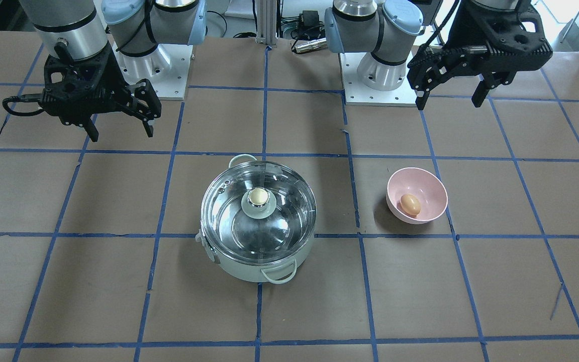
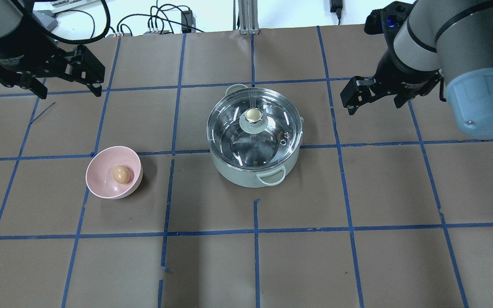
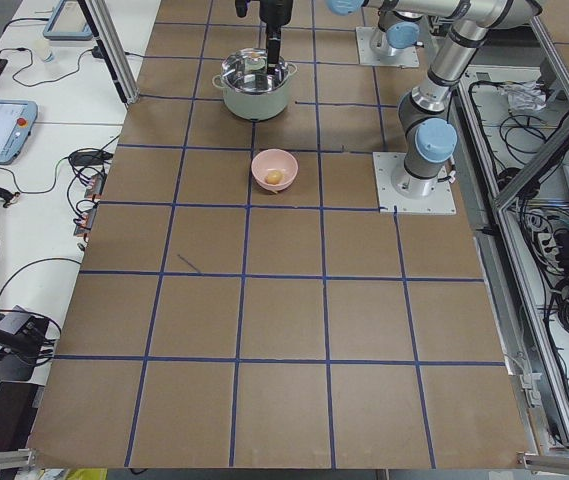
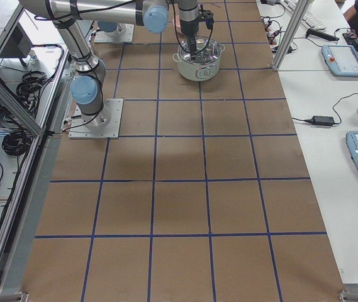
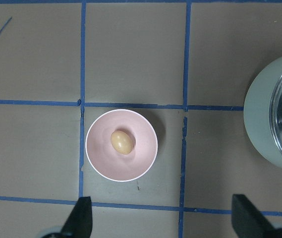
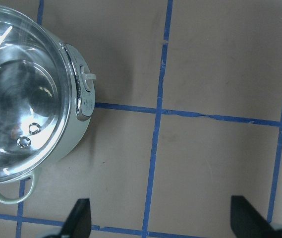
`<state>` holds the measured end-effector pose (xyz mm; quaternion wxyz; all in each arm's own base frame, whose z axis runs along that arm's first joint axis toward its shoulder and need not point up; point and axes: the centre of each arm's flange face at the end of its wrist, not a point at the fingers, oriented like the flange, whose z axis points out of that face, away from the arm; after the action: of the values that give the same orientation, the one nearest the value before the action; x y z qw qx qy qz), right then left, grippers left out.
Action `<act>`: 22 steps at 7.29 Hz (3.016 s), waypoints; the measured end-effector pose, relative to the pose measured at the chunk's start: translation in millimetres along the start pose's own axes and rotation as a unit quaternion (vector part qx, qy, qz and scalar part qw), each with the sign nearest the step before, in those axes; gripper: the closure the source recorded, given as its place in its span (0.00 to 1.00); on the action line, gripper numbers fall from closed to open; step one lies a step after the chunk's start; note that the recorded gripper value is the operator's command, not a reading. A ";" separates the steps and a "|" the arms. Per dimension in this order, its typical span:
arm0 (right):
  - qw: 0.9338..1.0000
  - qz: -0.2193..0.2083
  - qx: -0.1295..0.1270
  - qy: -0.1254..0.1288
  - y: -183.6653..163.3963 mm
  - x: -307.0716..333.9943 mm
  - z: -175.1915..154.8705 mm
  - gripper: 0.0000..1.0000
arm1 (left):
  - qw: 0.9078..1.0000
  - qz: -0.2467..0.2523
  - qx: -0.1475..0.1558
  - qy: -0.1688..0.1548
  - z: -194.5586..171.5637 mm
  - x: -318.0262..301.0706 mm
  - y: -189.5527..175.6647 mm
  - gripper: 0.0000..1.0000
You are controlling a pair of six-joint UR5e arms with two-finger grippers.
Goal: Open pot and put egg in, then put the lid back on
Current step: 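Lower the right gripper onto the lid knob while the left gripper nears the bowl, then grasp the lid knob with the right gripper while the left gripper descends over the egg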
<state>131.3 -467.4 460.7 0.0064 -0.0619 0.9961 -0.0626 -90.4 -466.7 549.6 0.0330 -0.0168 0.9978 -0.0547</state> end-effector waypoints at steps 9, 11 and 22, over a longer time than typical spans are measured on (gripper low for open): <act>0.999 0.043 0.020 -0.021 -35.0 -93.9 23.2 0.00 | 0.998 -0.009 -0.052 0.024 44.2 -1.4 4.4 0.00; 0.997 0.069 0.019 -0.029 -49.6 -146.7 49.1 0.00 | 0.997 -0.014 -0.067 0.025 58.0 -0.7 4.9 0.00; 0.994 0.103 0.013 -0.032 -58.3 -225.9 123.5 0.26 | 0.993 -0.066 -0.091 0.031 293.0 -68.3 -10.0 0.00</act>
<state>365.2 -512.1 346.6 0.0457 0.0389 0.9956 -0.0726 -2.2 -505.7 264.4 -0.0031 -0.0843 0.9959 0.0337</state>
